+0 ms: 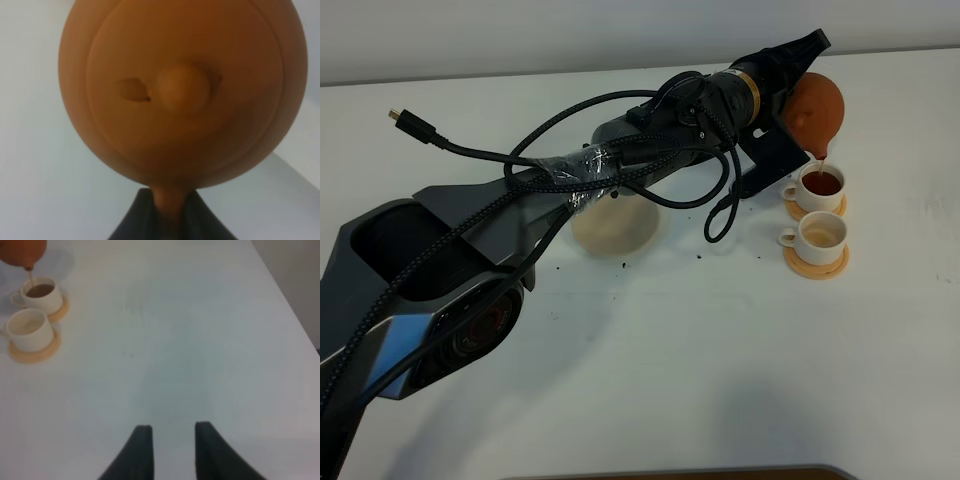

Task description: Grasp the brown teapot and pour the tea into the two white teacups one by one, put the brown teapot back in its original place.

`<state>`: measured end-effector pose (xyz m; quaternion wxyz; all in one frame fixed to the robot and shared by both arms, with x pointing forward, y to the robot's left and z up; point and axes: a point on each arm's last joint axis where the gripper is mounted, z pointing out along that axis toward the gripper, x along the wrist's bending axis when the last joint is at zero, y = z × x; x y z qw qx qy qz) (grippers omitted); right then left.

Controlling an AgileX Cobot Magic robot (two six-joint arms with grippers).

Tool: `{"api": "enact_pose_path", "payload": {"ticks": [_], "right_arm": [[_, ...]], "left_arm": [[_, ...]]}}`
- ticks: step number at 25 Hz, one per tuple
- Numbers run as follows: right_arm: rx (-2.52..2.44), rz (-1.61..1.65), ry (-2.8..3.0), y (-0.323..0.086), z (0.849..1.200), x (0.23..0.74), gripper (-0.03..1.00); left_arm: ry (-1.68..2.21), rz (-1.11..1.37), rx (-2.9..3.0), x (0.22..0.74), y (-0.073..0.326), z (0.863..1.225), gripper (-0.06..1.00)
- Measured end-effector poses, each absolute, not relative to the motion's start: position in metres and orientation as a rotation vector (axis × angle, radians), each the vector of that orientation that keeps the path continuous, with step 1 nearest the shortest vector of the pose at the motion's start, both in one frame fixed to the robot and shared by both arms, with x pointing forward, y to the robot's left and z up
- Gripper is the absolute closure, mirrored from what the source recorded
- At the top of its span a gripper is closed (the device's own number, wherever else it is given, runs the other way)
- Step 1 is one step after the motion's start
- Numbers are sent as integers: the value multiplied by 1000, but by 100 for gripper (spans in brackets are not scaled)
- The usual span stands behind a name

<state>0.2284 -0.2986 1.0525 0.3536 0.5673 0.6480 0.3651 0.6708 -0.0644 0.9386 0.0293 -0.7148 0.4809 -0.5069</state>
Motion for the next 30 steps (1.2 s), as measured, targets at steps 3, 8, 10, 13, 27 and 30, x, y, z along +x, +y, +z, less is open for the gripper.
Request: {"api": "enact_pose_path", "payload": {"ticks": [3, 8, 10, 13, 27, 30], "right_arm": [[1467, 944, 1675, -299, 1053, 228, 73], [1467, 944, 1675, -299, 1053, 228, 73], [1467, 944, 1675, -299, 1053, 228, 73], [1468, 944, 1675, -299, 1053, 228, 73], [1468, 944, 1675, -299, 1053, 228, 73], [1468, 944, 1675, -299, 1053, 228, 73]], "left_arm": [[1432, -1563, -2265, 671, -63, 938, 80], [1336, -1500, -2356, 671, -59, 934, 80], [1289, -1479, -2395, 671, -57, 933, 80], [1193, -1471, -2492, 671, -56, 932, 80], [526, -1167, -2884, 654, -28, 971, 80], [335, -965, -2964, 643, -17, 979, 80]]}}
